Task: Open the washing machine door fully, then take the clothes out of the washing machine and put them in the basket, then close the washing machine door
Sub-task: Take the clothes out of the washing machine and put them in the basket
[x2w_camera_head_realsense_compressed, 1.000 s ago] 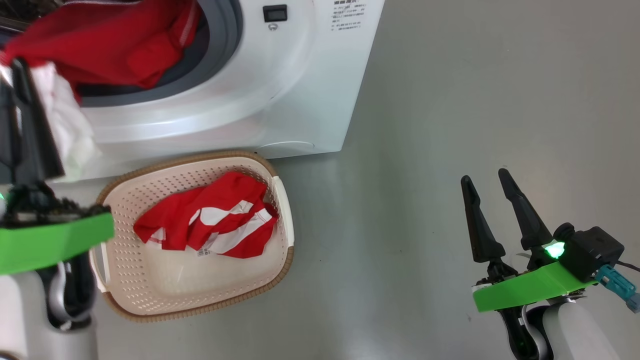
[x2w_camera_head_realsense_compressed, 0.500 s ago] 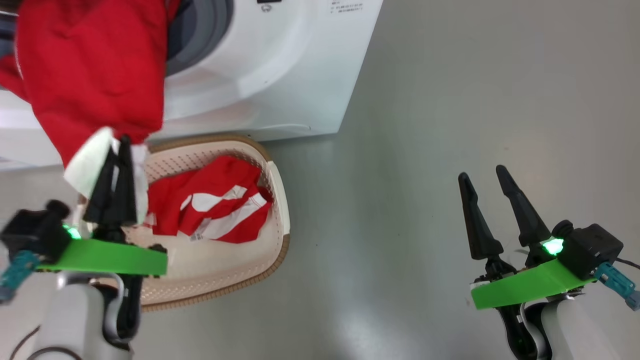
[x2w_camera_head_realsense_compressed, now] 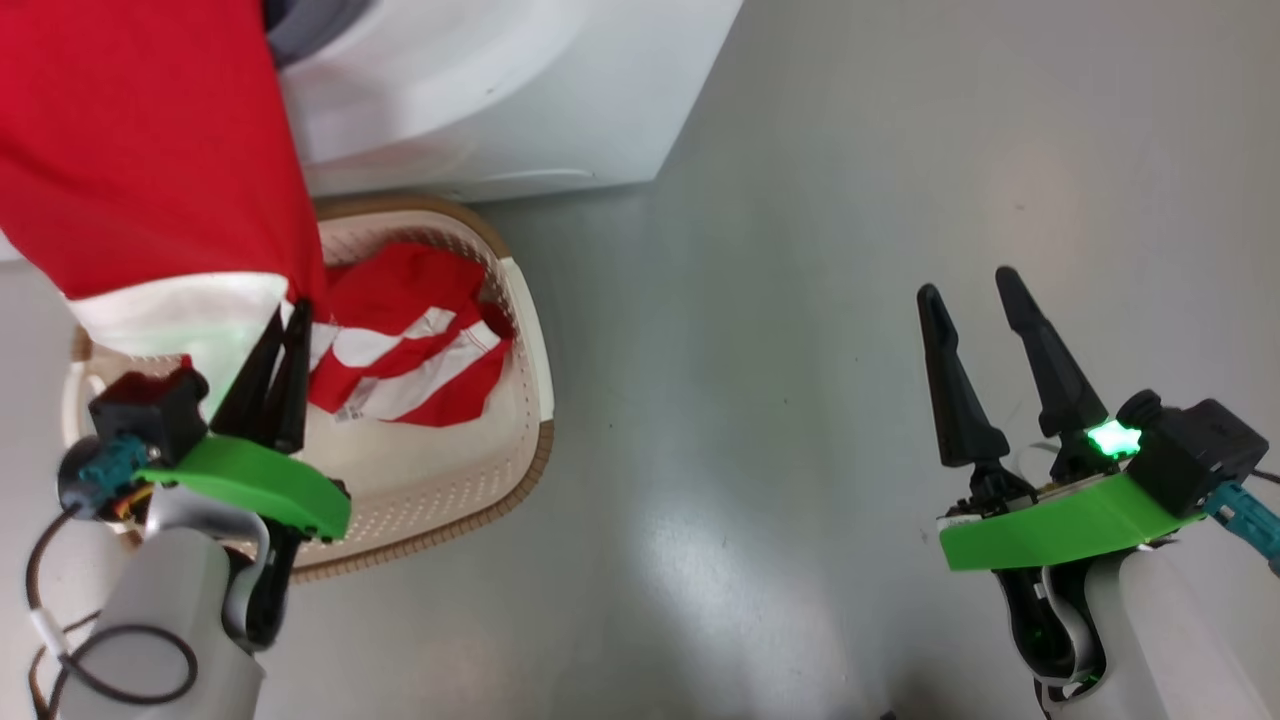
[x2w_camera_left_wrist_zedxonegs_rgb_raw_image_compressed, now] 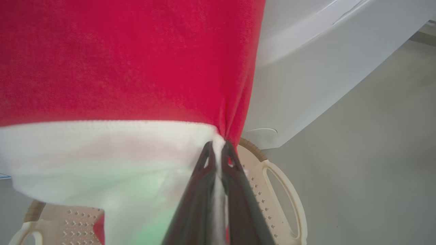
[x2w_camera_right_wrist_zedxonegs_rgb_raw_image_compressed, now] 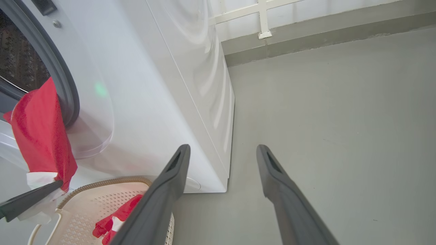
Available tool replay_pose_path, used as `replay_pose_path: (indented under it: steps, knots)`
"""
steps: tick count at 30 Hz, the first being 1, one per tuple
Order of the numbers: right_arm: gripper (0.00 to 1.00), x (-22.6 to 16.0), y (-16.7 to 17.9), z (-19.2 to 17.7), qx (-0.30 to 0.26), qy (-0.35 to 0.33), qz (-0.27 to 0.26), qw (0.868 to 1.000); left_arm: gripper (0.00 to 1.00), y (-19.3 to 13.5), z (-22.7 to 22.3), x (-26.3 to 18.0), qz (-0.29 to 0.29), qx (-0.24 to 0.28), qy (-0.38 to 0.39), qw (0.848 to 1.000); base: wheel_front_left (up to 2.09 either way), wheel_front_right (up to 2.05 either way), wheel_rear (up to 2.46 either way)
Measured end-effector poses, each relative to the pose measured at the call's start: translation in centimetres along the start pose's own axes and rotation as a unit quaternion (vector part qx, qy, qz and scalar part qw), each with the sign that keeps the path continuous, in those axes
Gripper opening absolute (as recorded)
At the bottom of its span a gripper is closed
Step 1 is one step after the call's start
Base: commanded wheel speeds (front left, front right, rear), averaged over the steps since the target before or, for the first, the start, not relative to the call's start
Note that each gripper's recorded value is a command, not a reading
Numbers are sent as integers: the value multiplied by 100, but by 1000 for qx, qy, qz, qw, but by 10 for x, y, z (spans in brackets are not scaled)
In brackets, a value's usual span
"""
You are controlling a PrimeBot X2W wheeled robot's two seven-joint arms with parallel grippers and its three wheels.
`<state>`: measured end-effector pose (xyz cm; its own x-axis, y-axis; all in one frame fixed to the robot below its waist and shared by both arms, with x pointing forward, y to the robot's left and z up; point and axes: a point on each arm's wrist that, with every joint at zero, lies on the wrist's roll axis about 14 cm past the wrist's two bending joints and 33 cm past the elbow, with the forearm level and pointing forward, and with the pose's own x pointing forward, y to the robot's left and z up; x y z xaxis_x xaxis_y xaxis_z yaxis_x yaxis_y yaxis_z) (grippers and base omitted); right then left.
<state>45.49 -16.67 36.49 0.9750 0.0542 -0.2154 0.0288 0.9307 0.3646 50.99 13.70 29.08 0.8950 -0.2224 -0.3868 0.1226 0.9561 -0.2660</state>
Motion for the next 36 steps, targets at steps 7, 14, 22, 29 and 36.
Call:
replay_pose_path:
  steps: [7, 14, 22, 29, 36]
  knots:
    - [100, 8, -8, -13, -1, 13, -7, 1000, 0, 4, -33, 19, -7, 8, 50, 999, 0, 0, 0]
    - [100, 13, -14, -24, -3, 23, -12, 1000, 0, 10, -56, 30, -5, 8, 84, 996, 0, 0, 0]
    - [100, 17, -13, -24, -2, 21, -9, 1000, 38, 14, -55, 37, -1, 6, 85, 996, 0, 0, 0]
    - [100, 18, -8, -19, -2, 15, -3, 1000, 100, 16, -41, 37, 6, 1, 67, 998, 0, 0, 0]
    - [100, 18, -2, -11, -3, 6, 5, 1000, 100, 14, -18, 34, 9, -7, 35, 999, 0, 0, 0]
